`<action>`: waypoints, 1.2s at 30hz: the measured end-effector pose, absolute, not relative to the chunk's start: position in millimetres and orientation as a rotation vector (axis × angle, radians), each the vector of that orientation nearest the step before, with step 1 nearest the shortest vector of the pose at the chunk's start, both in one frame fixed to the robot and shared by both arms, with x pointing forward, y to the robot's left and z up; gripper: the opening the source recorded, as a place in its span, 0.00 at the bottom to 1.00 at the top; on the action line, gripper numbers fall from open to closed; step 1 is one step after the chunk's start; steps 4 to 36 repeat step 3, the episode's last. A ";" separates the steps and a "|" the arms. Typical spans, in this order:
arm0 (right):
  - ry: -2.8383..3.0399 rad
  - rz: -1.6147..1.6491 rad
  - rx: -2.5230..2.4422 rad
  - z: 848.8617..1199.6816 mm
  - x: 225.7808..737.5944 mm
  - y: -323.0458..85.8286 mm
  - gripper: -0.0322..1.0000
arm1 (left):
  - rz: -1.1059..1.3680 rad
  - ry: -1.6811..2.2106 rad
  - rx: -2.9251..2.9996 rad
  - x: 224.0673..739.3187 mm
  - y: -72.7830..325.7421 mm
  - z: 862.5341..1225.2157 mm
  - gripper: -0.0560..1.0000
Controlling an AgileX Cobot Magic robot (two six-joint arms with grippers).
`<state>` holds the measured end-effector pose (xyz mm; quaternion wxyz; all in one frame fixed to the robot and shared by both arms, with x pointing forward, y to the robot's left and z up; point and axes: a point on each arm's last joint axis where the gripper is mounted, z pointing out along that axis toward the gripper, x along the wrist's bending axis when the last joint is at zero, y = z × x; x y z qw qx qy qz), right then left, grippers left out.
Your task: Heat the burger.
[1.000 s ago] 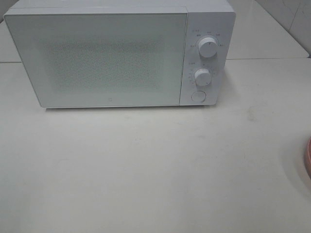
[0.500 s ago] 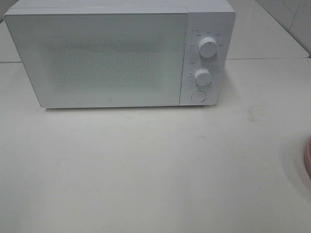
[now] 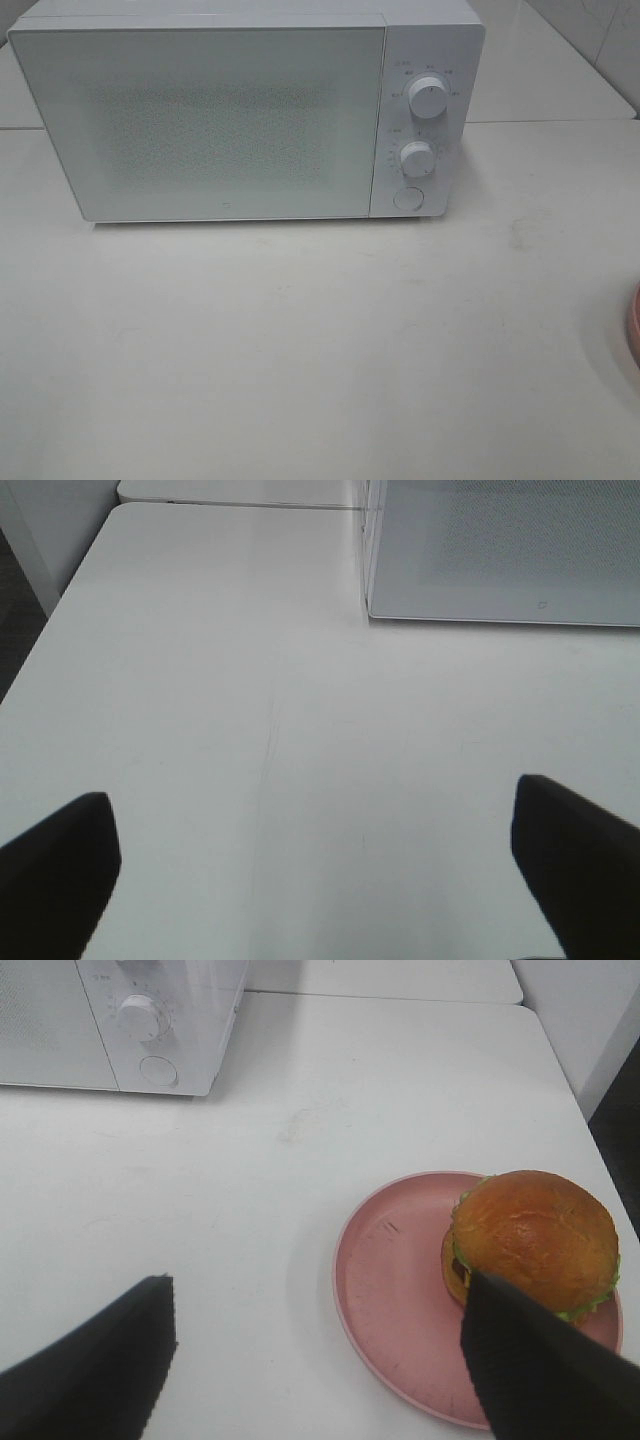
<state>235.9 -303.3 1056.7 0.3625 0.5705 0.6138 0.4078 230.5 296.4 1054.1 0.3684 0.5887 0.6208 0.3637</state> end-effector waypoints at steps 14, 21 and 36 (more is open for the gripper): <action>1.580 1.050 1.469 1056.7 235.9 -303.3 0.77 | 0.934 1.594 1.512 230.5 296.4 1054.1 0.99; 1.580 1.050 1.469 1056.7 235.9 -303.3 0.77 | 0.934 1.594 1.512 230.5 296.4 1054.1 0.99; 1.580 1.050 1.469 1056.7 235.9 -303.3 0.77 | 0.934 1.594 1.512 230.5 296.4 1054.1 0.99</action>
